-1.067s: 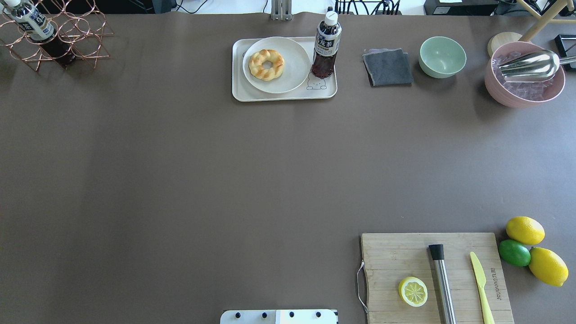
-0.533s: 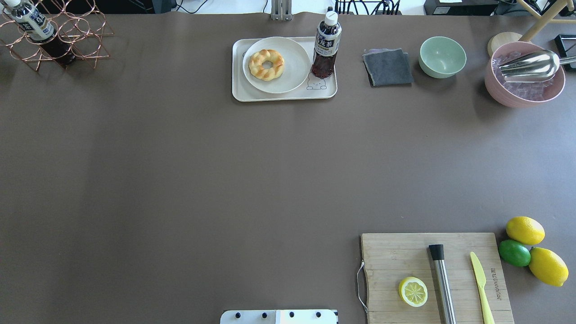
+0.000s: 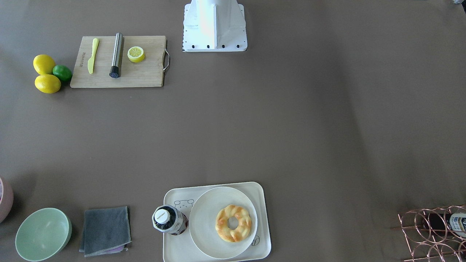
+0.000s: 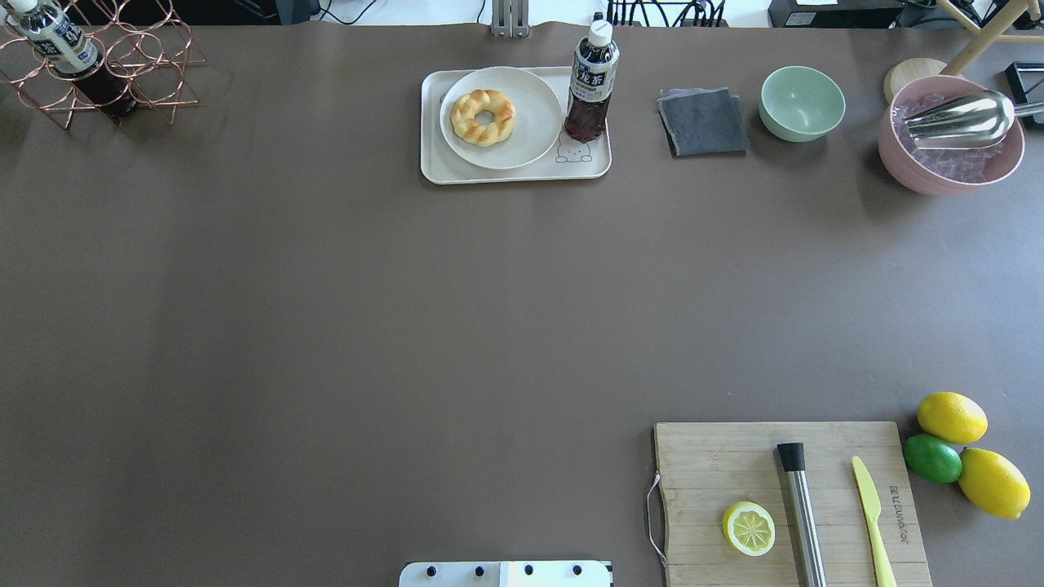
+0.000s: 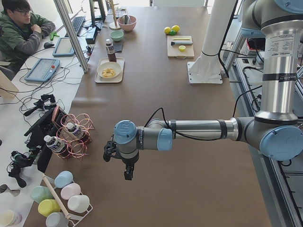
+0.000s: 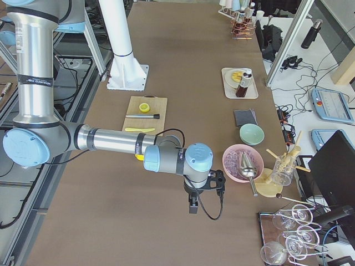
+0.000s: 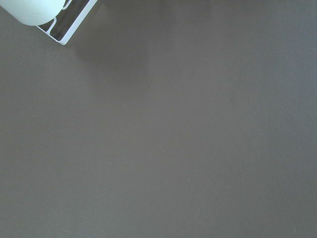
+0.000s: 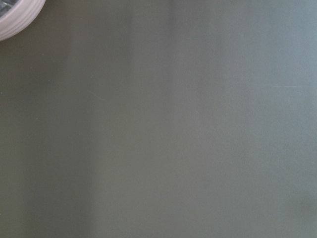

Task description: Place donut on tray

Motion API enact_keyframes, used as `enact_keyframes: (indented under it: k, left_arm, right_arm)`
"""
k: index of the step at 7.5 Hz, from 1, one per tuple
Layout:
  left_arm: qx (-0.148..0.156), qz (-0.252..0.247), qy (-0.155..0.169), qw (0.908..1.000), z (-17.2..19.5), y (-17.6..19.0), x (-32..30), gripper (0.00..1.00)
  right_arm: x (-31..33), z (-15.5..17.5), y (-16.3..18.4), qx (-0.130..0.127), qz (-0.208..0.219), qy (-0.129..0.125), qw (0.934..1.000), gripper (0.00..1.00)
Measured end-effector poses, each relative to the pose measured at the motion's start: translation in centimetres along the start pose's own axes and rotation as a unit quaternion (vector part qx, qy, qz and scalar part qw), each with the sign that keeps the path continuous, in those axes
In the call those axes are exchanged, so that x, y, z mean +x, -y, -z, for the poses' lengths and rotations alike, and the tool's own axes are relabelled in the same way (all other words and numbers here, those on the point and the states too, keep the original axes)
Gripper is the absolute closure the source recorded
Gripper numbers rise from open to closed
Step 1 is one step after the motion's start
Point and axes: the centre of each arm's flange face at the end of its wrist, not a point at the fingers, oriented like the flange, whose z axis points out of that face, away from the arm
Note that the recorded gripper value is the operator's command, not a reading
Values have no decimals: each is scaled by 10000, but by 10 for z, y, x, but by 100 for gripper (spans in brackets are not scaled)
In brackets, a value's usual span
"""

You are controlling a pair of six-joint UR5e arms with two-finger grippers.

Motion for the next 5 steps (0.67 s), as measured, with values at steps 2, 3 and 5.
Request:
enact_keyframes:
  k: [2, 3, 5]
  left_arm:
    - [-15, 20, -4, 10000, -1, -1, -1, 1]
    - [-18, 24, -5, 10000, -1, -1, -1, 1]
    - [-22, 27, -5, 10000, -1, -1, -1, 1]
  right_arm:
    - [0, 0, 0, 3, 6, 0, 10000, 0]
    - [0, 0, 0, 4, 7, 0, 10000, 0]
    - [0, 0, 0, 0, 5, 0, 10000, 0]
